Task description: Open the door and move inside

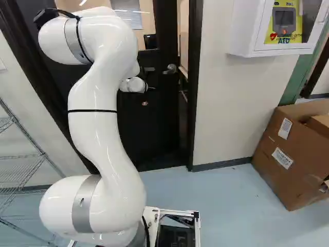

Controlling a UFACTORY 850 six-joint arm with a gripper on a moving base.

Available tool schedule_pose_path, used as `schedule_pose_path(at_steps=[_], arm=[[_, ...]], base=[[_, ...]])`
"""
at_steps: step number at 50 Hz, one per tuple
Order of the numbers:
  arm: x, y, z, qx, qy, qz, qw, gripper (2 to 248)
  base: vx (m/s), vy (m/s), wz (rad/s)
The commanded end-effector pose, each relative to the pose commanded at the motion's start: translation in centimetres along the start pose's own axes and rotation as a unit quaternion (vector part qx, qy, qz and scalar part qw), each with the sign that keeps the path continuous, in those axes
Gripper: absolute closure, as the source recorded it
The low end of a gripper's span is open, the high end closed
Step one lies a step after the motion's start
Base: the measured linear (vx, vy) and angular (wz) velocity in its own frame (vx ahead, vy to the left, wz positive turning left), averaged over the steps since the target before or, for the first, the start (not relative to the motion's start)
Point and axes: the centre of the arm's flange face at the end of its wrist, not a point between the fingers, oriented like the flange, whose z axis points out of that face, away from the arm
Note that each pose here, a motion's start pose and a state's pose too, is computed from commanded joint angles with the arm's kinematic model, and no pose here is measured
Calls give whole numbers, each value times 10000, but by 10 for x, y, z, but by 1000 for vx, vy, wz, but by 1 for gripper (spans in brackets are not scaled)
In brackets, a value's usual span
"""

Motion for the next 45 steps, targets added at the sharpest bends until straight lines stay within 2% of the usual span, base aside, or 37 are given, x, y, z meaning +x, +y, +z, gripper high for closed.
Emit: schedule_pose_path(at_steps=[34, 45], arm=[[15, -35, 62, 233, 279, -140, 9992, 3], [13, -35, 55, 238, 244, -144, 9993, 3]], base=[[0, 0, 0], [0, 0, 0]])
